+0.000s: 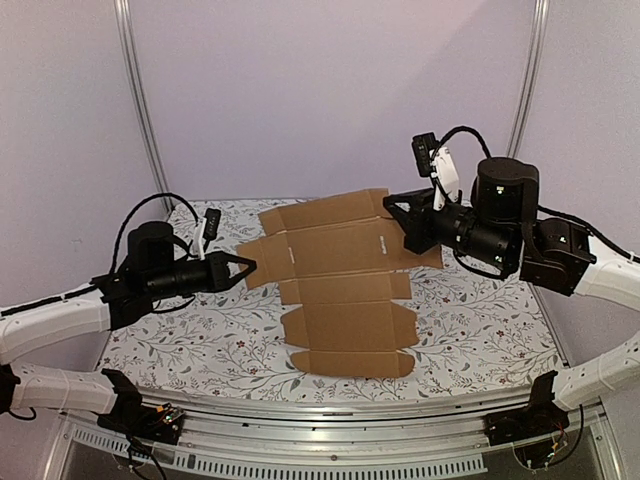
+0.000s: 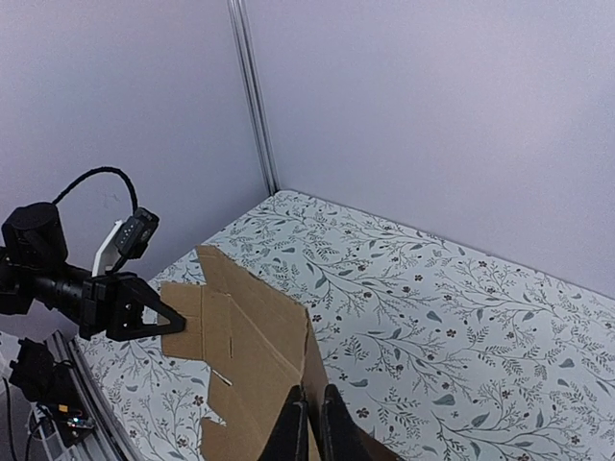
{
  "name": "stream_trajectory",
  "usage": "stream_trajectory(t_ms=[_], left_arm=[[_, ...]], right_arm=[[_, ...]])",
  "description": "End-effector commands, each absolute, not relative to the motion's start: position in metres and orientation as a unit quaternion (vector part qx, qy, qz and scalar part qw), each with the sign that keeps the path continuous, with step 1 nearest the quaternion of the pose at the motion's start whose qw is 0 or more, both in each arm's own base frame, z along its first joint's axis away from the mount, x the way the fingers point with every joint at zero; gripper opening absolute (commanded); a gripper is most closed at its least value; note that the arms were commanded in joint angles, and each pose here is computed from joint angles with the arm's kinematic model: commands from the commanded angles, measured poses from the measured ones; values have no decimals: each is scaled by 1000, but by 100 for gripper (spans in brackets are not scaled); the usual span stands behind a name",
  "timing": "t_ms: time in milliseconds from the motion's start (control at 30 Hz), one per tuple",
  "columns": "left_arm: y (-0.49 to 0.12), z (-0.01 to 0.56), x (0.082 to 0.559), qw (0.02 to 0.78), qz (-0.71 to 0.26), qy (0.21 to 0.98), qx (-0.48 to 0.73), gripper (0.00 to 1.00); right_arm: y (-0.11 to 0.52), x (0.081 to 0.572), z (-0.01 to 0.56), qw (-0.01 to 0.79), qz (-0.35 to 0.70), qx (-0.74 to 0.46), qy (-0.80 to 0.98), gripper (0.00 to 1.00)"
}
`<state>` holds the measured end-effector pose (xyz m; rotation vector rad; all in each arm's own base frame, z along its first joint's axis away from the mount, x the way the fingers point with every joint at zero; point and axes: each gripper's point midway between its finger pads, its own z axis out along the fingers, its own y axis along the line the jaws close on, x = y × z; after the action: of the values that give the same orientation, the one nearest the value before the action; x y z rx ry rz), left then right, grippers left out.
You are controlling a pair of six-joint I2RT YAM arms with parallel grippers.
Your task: Fold the paper box
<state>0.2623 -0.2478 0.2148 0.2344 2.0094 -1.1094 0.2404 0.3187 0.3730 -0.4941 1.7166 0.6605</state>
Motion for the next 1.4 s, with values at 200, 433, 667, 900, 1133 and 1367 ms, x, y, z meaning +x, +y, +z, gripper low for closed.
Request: stream_trajectory(t_ms=[200,433,667,900,1133,1367], left_arm=[[-240,220,255,398,-403,813,134,0],[-246,206,253,375,-390,828,147,0],[-258,189,250,343,-343,857,176,0],[-255,186,248,332,-264,884,195,0],[-249,174,255,335,-189,901,201,0],[-255,169,261,349,-143,900,217,0]], right_arm=[[305,259,334,565,168,-285,756,46],[297,269,347,546,115,-382,736,69],[318,279,326,476,102,-490,723,83],[335,280,289,408,124,-567,705,91],[347,281,257,358,153,-594,704,89],[355,296,242,342,161,-592,712,80]])
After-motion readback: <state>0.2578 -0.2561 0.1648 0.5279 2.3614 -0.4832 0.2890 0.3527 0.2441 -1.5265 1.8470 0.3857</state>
